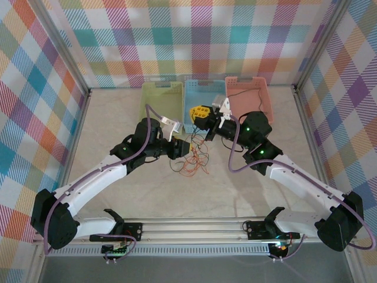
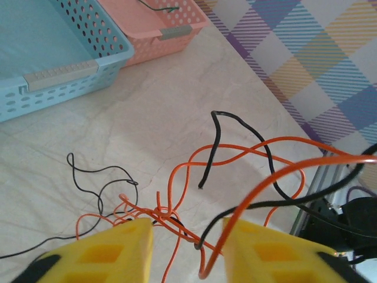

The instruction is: Untangle the cables

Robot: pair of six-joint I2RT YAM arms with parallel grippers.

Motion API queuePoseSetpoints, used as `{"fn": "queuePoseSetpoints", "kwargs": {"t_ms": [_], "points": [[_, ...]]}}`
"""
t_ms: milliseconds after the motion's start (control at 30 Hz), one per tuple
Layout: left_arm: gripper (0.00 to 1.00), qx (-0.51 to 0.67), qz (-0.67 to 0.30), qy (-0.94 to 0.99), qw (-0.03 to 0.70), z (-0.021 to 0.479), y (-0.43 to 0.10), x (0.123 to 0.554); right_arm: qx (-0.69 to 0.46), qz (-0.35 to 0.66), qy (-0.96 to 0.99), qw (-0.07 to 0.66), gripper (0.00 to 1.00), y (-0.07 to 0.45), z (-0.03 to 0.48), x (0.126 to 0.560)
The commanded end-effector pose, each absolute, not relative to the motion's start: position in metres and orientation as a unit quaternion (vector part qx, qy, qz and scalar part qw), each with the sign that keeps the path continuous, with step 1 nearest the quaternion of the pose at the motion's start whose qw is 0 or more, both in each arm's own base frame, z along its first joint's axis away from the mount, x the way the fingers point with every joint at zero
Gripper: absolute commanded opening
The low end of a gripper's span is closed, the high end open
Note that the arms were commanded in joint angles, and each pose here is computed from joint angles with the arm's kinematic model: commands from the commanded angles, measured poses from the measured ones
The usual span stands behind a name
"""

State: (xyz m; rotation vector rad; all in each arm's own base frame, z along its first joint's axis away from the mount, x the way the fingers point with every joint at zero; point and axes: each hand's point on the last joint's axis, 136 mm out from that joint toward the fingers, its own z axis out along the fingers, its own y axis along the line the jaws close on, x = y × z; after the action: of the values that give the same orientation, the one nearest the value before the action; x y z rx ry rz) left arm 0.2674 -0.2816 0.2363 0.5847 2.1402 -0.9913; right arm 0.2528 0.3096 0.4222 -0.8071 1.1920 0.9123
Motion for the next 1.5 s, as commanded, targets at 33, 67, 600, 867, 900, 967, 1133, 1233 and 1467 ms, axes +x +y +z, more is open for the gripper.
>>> {"fn": "queuePoseSetpoints", "kwargs": {"t_ms": [33,67,600,867,900,967,1133,1233,1467], "points": [[0.19,0.232,-0.383,0.811,0.377,0.254,-0.285,0.271,-0.362,0.403,0.51,0.668,0.0,0.304,0.431,0.245],[0.12,0.231,-0.383,0.811,0.377,0.254,-0.284,0.271,-0.362,0.403,0.509,0.669,0.0,0.303,0.432,0.245],[0.0,0.005,-0.173,0.918,0.357,0.178,-0.16,0.265,-0.263,0.24,0.466,0.81,0.0,0.212,0.492,0.231],[0.0,-0.069,-0.149,0.925,0.343,0.159,-0.12,0.258,-0.147,0.143,0.446,0.871,0.0,0.136,0.518,0.215],[0.0,-0.073,-0.152,0.925,0.341,0.159,-0.118,0.258,-0.141,0.144,0.445,0.873,0.0,0.133,0.518,0.214],[0.0,-0.074,-0.152,0.926,0.337,0.158,-0.118,0.259,-0.151,0.144,0.454,0.866,0.0,0.136,0.516,0.216],[0.0,-0.096,-0.122,0.931,0.33,0.149,-0.098,0.256,-0.123,0.109,0.452,0.877,0.0,0.119,0.524,0.216],[0.0,-0.113,-0.12,0.93,0.329,0.146,-0.09,0.255,-0.117,0.098,0.455,0.877,0.0,0.113,0.528,0.217],[0.0,-0.178,-0.095,0.922,0.33,0.141,-0.054,0.251,-0.057,0.053,0.44,0.895,0.0,0.072,0.543,0.197]]}}
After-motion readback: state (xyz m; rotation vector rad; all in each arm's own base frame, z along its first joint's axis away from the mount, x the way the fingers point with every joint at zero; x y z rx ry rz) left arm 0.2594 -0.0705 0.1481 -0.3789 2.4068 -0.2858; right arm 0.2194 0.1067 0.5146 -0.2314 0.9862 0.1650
